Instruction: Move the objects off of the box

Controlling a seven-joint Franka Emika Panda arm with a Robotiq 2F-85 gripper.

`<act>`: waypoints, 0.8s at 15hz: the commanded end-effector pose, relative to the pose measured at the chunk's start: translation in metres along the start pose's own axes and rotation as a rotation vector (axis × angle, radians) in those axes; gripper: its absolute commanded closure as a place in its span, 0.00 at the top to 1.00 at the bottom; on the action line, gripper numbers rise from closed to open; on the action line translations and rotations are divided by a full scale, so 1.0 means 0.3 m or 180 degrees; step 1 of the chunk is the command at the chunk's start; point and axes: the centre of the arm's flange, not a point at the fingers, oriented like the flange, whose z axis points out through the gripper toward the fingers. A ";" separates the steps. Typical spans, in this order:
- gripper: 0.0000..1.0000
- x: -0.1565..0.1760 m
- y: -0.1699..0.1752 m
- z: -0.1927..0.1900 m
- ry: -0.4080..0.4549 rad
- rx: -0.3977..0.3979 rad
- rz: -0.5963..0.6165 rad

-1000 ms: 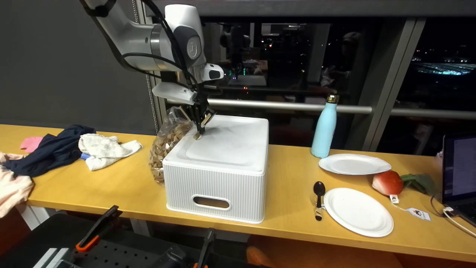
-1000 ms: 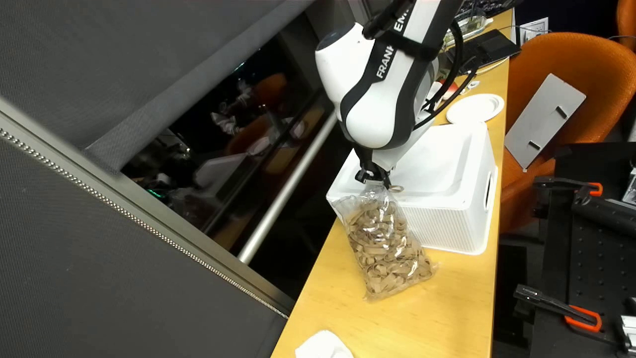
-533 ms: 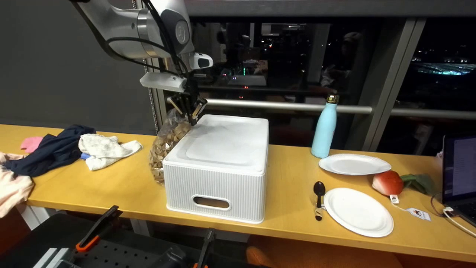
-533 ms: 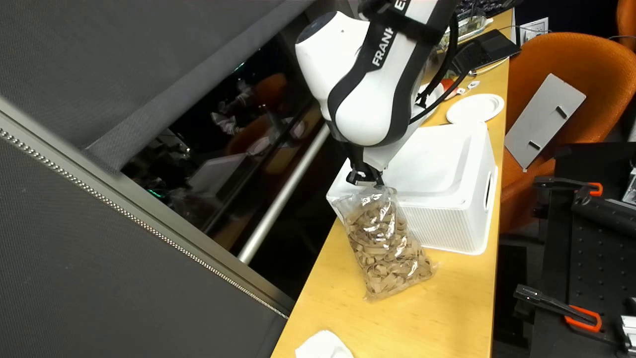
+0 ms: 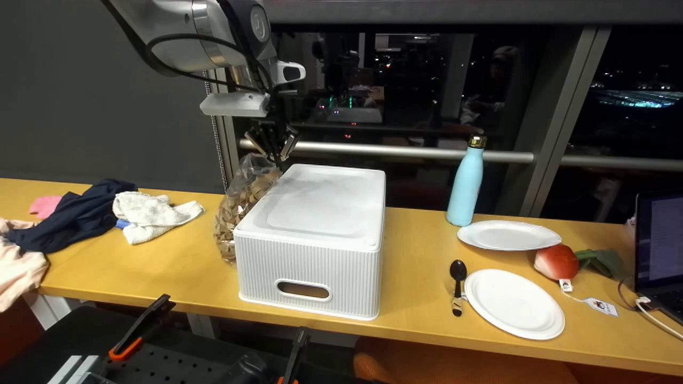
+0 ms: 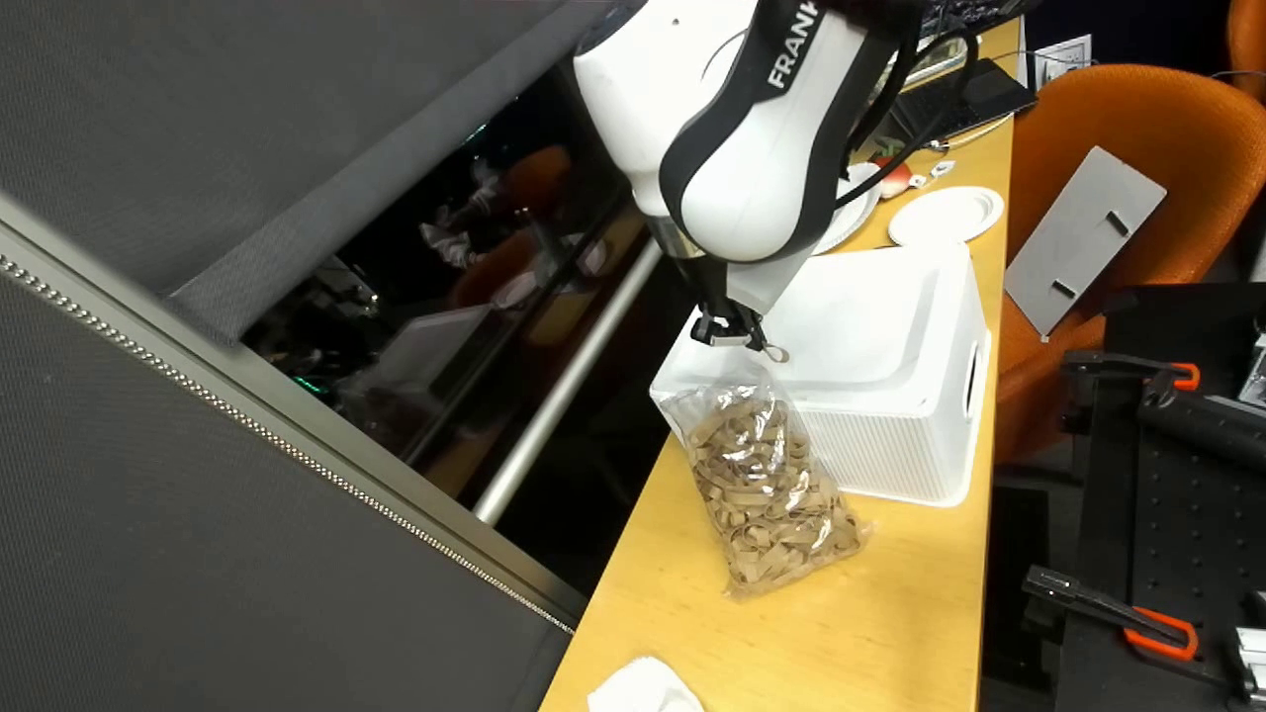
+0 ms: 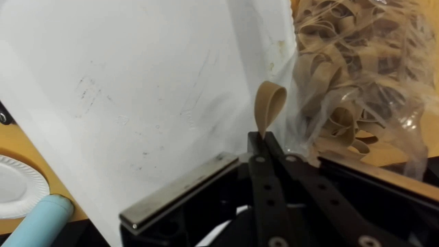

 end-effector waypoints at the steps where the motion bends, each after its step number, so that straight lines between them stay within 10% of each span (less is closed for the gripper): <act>1: 0.01 0.036 0.029 -0.009 0.0139 -0.0150 -0.0010; 12: 0.01 0.138 -0.103 0.041 0.0406 -0.0170 -0.0297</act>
